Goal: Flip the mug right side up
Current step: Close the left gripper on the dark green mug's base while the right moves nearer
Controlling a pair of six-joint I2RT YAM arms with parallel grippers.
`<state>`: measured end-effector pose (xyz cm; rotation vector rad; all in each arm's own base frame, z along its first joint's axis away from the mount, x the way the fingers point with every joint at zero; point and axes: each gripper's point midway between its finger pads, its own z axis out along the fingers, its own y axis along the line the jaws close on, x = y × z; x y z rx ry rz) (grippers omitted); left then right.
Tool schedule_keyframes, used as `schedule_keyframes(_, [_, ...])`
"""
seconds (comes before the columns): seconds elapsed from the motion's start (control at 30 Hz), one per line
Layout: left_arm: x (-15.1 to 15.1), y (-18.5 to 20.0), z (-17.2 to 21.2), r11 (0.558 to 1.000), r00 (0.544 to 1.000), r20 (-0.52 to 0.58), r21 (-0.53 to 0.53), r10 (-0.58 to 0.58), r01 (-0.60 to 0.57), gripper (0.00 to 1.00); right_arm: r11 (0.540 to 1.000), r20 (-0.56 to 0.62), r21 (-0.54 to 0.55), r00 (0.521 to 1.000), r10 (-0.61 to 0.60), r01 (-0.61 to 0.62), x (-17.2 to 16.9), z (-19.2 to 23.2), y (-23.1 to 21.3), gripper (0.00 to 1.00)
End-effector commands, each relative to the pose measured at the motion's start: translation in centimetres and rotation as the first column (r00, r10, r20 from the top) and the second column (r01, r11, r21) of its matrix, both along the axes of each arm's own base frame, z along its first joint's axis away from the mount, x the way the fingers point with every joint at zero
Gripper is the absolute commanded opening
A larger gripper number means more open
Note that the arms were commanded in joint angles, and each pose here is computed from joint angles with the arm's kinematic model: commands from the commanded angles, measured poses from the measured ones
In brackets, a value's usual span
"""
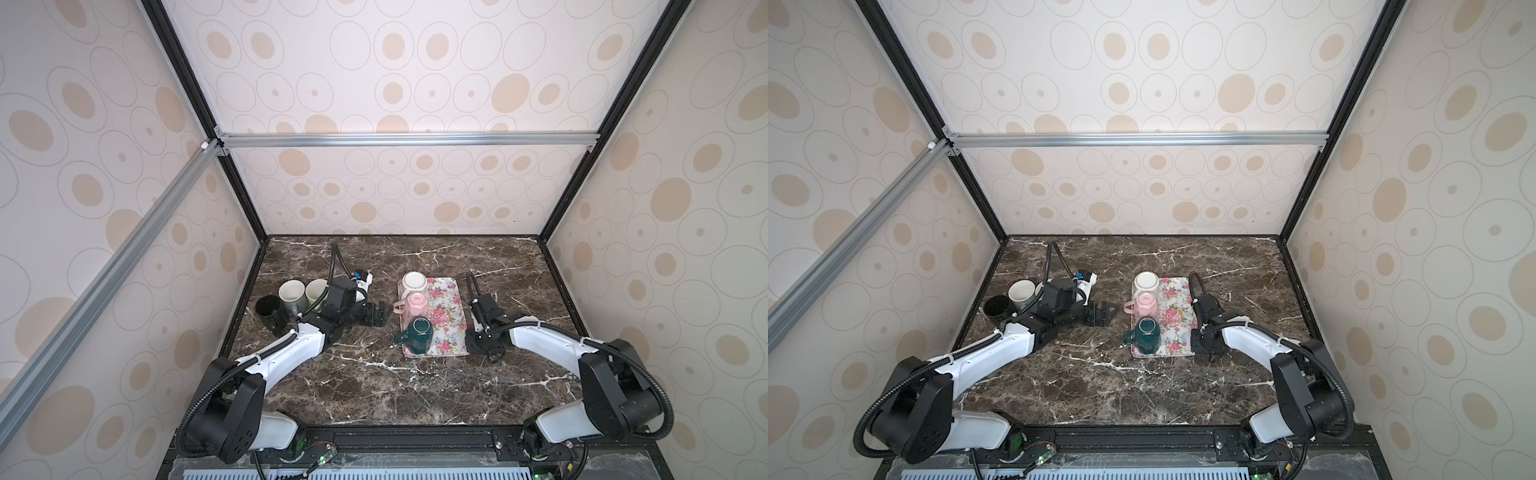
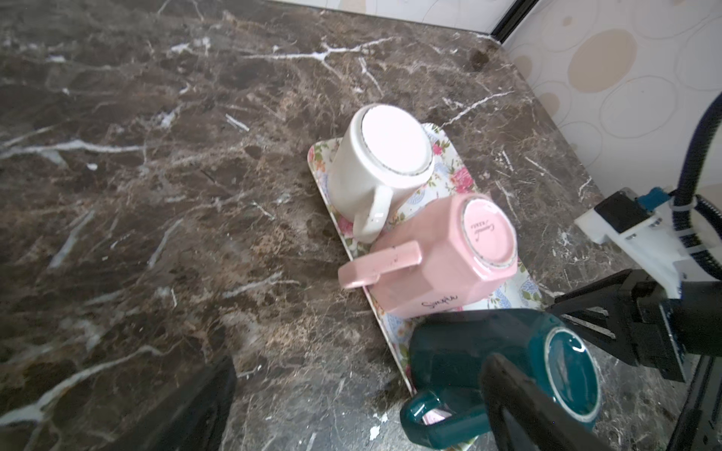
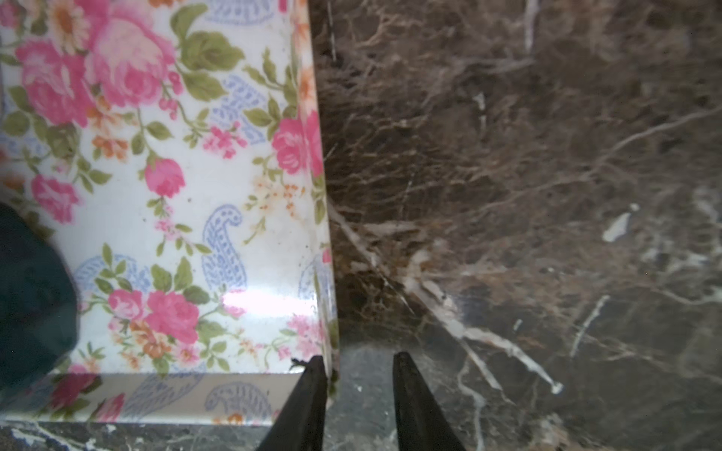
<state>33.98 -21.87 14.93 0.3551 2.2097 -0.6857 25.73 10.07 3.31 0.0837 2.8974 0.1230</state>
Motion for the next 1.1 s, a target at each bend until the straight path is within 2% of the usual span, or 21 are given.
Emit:
schedule_keyframes(0.0, [-0.5,-2.3,2.4,0.989,0.982,0.117,0.026,-0.15,0.148,0.98,1.0,-0.033,0.004,0.999,0.001,-0.001,-0.6,0.8,-0.3,0.37])
schedule_keyframes(0.1, [-2.3,-4.2,1.7,0.961,0.953,0.142,0.112,-0.269,0.254,0.98,1.0,-0.014,0.031,1.0,0.002,-0.001,-0.2,1.8,0.2,0.43])
schedule_keyframes(0.17, [-4.0,-5.8,1.0,0.926,0.917,0.154,0.147,-0.368,0.347,0.97,0.999,0.003,0.037,1.0,0.002,-0.002,-0.1,2.5,0.2,0.45])
schedule_keyframes(0.27, [-5.3,-6.8,-0.4,0.893,0.887,0.147,0.189,-0.437,0.408,0.93,0.999,0.039,0.036,0.999,-0.009,0.008,-0.2,3.8,-0.1,0.47])
schedule_keyframes(0.43, [-6.5,-7.8,-1.0,0.863,0.854,0.156,0.187,-0.497,0.469,0.82,0.999,0.084,0.036,0.996,-0.03,0.027,-0.9,5.4,-0.8,0.49])
schedule_keyframes(0.5, [-6.7,-7.9,-1.6,0.851,0.847,0.141,0.22,-0.512,0.478,0.73,0.999,0.104,0.043,0.994,-0.036,0.031,-1.2,6.0,-1.0,0.5])
schedule_keyframes(0.83, [-6.0,-7.6,-4.4,0.793,0.85,0.067,0.405,-0.523,0.455,0.62,0.996,0.198,0.027,0.977,-0.085,0.081,-2.3,7.7,-2.7,0.53])
schedule_keyframes(1.07, [-5.7,-8.9,-5.3,0.749,0.834,0.031,0.46,-0.551,0.477,0.51,0.993,0.272,0.047,0.955,-0.117,0.109,-2.9,8.5,-3.5,0.55])
